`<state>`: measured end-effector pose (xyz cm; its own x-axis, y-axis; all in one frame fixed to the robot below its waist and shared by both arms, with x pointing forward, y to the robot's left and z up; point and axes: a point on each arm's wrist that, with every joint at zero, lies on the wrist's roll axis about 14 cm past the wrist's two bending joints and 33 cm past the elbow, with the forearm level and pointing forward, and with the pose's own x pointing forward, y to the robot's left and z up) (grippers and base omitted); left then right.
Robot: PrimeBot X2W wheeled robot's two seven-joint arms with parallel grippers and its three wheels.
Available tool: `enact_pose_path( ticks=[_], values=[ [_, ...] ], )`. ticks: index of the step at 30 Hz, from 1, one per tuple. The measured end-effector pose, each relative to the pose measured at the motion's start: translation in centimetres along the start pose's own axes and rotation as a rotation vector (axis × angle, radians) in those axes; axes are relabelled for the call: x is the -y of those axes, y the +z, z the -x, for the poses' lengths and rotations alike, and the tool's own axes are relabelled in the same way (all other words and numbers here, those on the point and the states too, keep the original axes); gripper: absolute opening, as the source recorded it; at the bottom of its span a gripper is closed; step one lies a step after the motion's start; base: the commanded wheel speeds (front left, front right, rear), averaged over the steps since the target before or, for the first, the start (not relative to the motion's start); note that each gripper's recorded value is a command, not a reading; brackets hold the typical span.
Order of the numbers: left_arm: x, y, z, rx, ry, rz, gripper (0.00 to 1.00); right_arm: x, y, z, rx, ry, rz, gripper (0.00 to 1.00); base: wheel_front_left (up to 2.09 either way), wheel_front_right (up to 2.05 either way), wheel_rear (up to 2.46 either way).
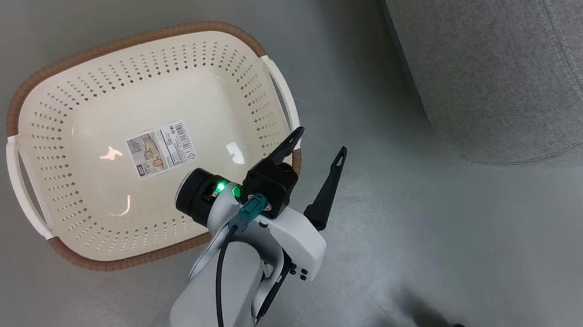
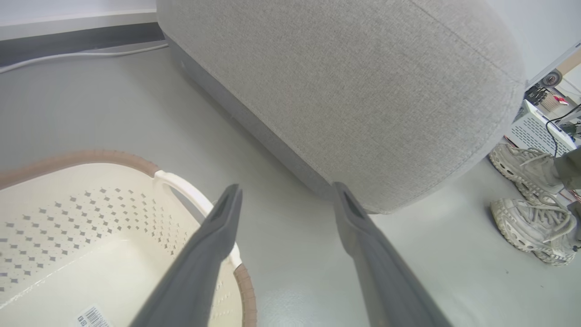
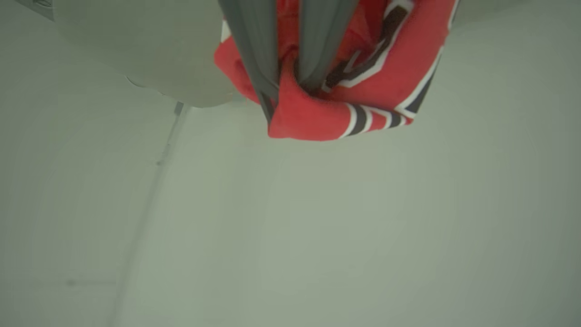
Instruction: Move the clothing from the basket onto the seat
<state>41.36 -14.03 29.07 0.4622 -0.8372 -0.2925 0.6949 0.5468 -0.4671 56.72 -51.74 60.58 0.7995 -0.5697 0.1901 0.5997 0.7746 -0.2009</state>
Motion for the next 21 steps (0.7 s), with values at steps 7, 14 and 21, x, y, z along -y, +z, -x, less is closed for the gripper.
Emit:
enact_pose_path(
  ticks=[7,14,21],
  values=[
    [0.3,0.0,0.8,-0.010,0.004,0.005,1.00,-1.7,-8.2,3.3,-0.247,0.014,-0.086,0.00,0.00,0.00,0.00],
    [0.9,0.2,1.7,-0.012,0.008,0.015,1.00,-1.0,-11.2,5.8,-0.334,0.001,-0.106,0.00,0.00,0.00,0.00],
    [0.8,0.9,2.1,0.002,0.028,0.026,1.00,-2.2,-13.2,8.1,-0.395,0.031,-0.142,1.00,0.00,0.00,0.00]
  ],
)
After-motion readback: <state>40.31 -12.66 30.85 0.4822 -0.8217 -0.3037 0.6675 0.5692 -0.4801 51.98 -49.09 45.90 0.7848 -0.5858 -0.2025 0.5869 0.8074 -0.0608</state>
